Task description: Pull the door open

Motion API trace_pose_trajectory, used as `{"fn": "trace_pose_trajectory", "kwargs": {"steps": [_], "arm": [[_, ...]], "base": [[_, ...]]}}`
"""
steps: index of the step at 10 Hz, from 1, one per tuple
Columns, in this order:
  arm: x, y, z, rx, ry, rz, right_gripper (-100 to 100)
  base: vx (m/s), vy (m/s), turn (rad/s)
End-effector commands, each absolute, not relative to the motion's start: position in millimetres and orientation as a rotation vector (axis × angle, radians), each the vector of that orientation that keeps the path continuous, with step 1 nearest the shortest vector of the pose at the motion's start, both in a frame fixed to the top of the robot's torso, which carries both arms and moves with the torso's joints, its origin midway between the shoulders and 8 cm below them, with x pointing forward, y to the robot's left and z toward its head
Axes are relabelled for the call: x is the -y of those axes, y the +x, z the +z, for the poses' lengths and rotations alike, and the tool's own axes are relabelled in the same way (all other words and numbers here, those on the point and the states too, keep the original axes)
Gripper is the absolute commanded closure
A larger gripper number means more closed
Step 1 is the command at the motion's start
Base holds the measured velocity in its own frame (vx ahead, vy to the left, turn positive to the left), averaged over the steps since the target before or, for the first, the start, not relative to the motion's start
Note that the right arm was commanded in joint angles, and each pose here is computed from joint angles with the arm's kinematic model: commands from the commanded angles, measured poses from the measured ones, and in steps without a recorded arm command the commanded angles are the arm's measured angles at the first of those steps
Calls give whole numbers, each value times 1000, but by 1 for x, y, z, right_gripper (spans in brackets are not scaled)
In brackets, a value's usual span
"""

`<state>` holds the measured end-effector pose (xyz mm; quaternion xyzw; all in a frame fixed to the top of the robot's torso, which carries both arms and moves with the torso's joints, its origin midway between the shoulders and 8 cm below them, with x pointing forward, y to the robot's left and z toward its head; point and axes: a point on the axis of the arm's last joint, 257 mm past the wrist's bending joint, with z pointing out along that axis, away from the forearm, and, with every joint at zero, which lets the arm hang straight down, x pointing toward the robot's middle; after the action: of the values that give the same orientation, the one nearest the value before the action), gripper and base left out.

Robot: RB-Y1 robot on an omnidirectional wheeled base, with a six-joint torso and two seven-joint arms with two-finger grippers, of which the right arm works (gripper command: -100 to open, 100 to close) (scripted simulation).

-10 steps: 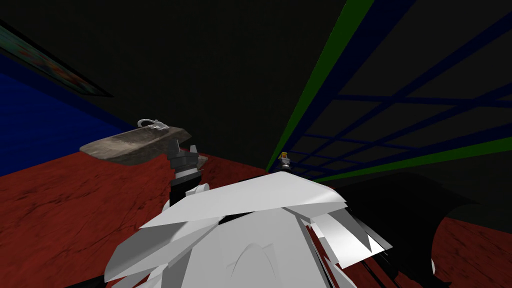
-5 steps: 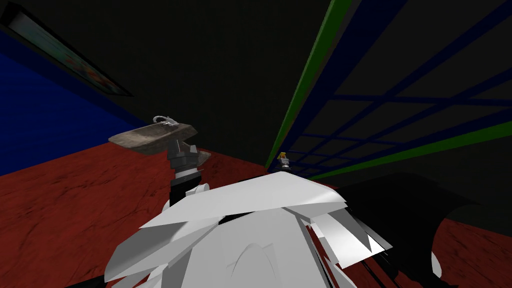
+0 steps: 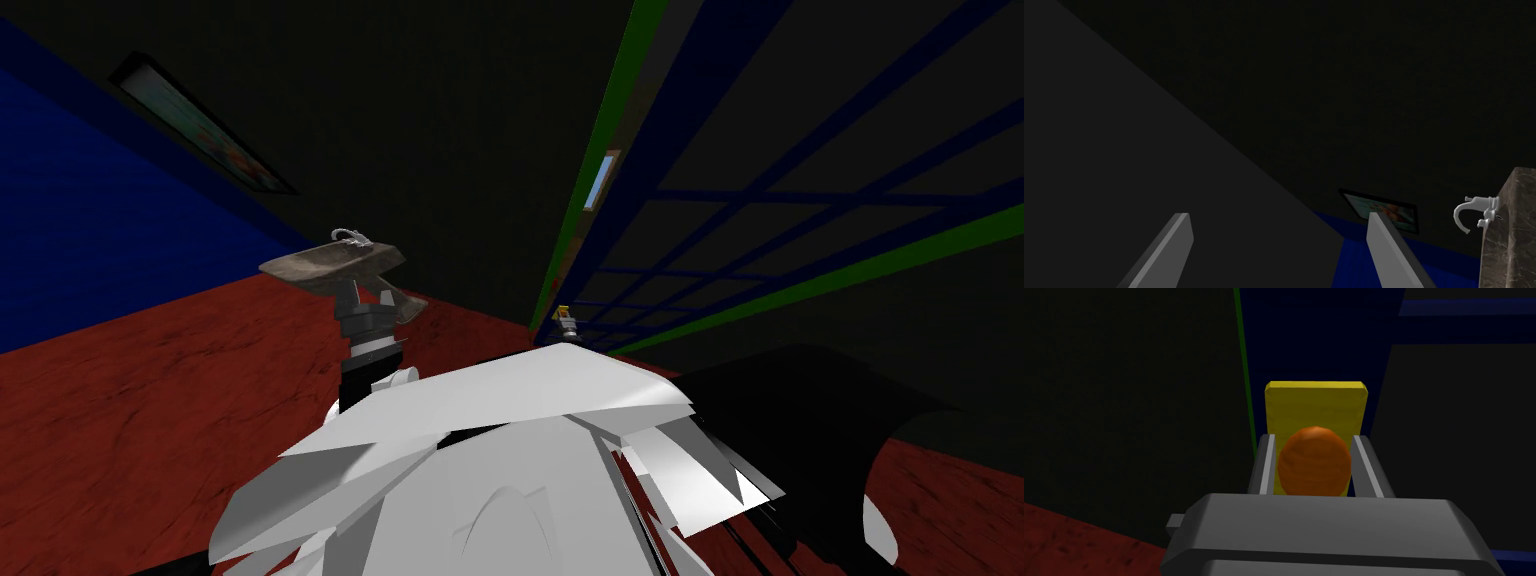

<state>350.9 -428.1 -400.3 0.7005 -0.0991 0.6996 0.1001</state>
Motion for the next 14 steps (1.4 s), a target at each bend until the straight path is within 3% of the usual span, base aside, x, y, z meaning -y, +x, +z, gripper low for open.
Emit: {"fn": "trace_pose_trajectory", "kwargs": {"steps": [1,14], "arm": [[426,347,-400,271,2080,2081,100],[406,295,-400,67,2189,2190,100]], "base": [[-144,3,89],[-236,-24,115]]}}
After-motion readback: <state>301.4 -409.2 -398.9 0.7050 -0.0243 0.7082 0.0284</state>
